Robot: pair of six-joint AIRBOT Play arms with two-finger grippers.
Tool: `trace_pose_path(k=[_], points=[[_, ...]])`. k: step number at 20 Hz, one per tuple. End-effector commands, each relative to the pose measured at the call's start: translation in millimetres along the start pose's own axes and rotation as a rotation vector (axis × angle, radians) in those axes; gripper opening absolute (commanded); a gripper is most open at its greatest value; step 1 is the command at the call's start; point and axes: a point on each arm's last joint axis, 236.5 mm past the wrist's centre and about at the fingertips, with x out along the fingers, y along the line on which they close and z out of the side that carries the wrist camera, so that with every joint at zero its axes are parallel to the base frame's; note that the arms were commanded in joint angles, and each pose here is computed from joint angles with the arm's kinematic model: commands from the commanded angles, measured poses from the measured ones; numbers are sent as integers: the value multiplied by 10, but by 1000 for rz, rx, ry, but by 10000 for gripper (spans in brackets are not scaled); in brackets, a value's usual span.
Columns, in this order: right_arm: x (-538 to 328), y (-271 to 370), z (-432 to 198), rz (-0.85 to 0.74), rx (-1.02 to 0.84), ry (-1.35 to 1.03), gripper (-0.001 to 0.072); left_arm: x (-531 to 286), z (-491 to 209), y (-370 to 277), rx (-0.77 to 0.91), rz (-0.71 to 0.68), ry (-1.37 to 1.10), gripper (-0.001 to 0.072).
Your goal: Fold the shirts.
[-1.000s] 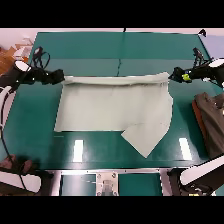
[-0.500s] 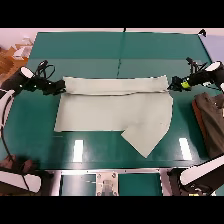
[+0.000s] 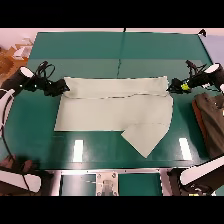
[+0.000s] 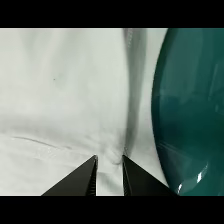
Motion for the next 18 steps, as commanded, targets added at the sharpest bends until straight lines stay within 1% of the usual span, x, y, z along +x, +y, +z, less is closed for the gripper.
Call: trace_pose_path(k=[1, 3, 5, 7, 10, 11, 12, 14, 15, 18], points=[[-242, 2, -62, 12, 48, 16, 200, -261, -94, -95, -31, -28, 74, 462], [-447, -64, -184, 14, 103, 21, 199, -586, -171, 24, -40, 13, 95, 462], [-556, -124, -470, 15, 172, 40, 199, -936, -382, 233, -25, 106, 131, 462], [-586, -171, -923, 20, 238, 79, 199, -1244, -626, 403, -32, 183, 126, 462], [-571, -151, -1724, 29, 373, 139, 200, -1442, -1179, 428, -67, 200, 119, 464], [-550, -129, -1974, 26, 418, 140, 221, -1430, -1390, 386, -86, 179, 124, 464], [-520, -116, -2170, 21, 454, 133, 264, -1390, -1605, 341, -104, 152, 127, 465], [-419, -94, -2488, 7, 521, 113, 392, -1251, -1957, 336, -151, 138, 123, 465], [-358, -101, -2575, 0, 532, 97, 421, -1146, -2078, 324, -177, 125, 115, 465], [-150, -134, -2727, 0, 576, 75, 422, -737, -2254, 192, -251, 51, 72, 465]])
